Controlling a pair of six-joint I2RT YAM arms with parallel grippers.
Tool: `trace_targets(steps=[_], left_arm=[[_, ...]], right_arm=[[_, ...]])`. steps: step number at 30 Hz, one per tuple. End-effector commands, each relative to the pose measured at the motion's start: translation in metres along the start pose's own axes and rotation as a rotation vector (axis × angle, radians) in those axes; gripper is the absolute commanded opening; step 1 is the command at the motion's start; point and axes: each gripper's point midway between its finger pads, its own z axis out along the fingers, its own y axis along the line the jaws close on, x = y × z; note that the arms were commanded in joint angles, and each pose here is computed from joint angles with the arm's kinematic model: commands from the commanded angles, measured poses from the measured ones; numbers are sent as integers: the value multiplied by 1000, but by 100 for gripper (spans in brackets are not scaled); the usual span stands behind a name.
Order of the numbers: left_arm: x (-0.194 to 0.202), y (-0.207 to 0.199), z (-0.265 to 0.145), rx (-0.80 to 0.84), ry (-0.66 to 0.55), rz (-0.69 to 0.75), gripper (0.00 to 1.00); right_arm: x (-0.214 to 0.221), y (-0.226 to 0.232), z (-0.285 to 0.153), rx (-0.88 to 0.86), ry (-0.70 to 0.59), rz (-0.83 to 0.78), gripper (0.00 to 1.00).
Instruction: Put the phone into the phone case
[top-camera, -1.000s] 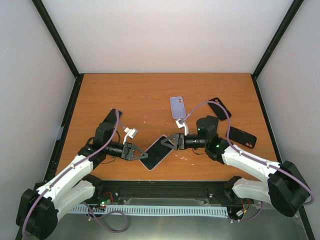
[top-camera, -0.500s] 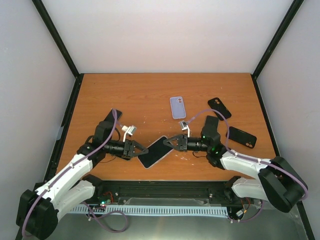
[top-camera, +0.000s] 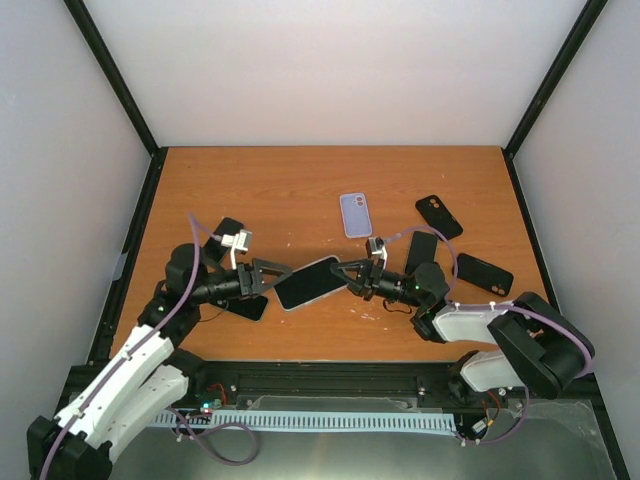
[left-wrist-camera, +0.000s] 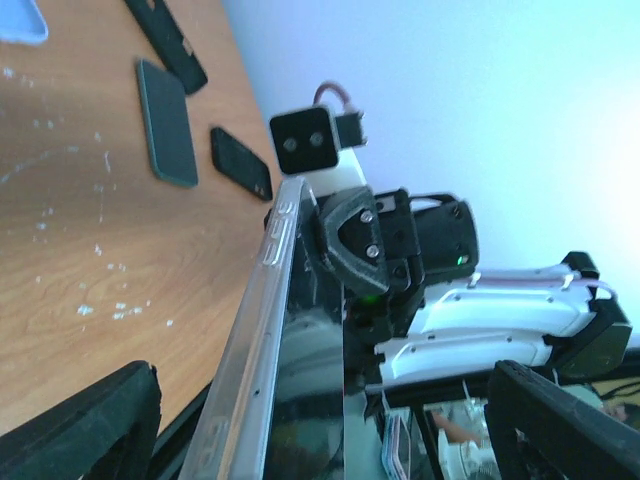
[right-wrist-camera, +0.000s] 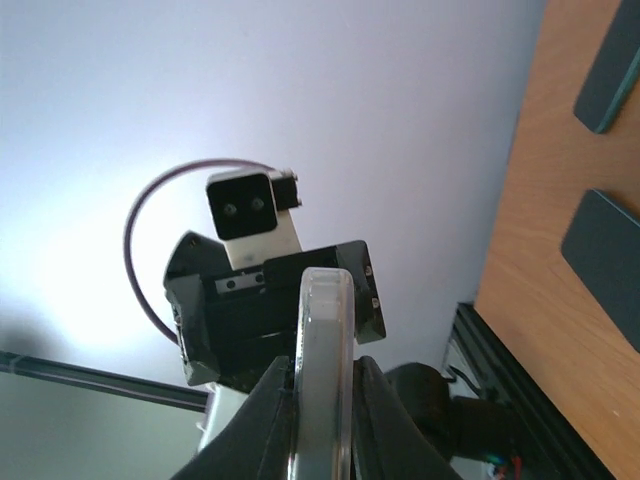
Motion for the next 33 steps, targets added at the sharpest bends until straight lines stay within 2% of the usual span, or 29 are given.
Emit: trace_targets(steps=[1, 10, 14, 21, 23, 27, 30, 33], left_arm=[[-25, -28, -12, 56, -143, 27, 90], [-11, -28, -16, 163, -154, -12, 89], [-7, -33, -19, 236, -157, -2, 84], [-6, -32, -15, 260, -147, -4, 70], [-7, -30, -14, 257, -141, -8, 61], [-8, -25, -10, 240, -133, -23, 33], [-9, -21, -9, 218, -133, -31, 20], [-11, -13, -7, 170, -134, -50, 10]], right_arm=[[-10, 45, -6, -187, -75, -27, 7], [-16, 55, -11, -195, -128, -42, 9], [-19, 55, -11, -164, -146, -59, 9], [-18, 60, -9, -161, -136, -67, 10], [-19, 58, -11, -157, -141, -62, 10], [-18, 56, -11, -147, -145, -66, 10], [-18, 52, -12, -129, -145, -65, 12], [-17, 44, -11, -97, -137, -64, 20]])
